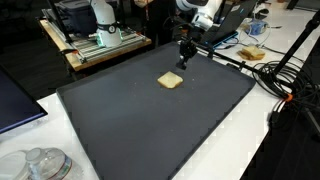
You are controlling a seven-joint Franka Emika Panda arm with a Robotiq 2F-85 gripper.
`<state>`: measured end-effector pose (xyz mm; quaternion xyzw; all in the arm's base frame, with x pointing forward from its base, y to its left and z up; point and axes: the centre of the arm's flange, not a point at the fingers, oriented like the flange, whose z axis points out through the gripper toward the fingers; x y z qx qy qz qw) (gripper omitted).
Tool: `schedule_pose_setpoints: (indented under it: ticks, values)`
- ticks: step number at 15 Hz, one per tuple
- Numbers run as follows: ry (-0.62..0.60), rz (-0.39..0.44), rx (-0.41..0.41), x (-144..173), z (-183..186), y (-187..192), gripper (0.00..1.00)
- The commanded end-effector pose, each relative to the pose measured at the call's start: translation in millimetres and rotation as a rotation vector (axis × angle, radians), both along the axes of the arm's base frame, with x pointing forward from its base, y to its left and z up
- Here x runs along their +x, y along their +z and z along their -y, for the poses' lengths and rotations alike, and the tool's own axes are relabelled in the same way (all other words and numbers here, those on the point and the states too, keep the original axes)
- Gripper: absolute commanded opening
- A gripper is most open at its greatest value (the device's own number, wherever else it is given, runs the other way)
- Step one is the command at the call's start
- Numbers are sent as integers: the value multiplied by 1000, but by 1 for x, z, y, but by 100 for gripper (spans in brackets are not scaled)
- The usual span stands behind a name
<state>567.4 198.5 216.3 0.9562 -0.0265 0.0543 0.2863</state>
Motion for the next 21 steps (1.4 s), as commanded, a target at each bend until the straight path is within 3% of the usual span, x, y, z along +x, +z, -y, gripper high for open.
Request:
schedule_pose_setpoints:
  ticks: [1,7,21]
  values:
    - [-23,-53,0,33,-6,3,6]
    - [-42,-154,72,68,9,16,6]
    - [-15,-432,362,129,65,44,6]
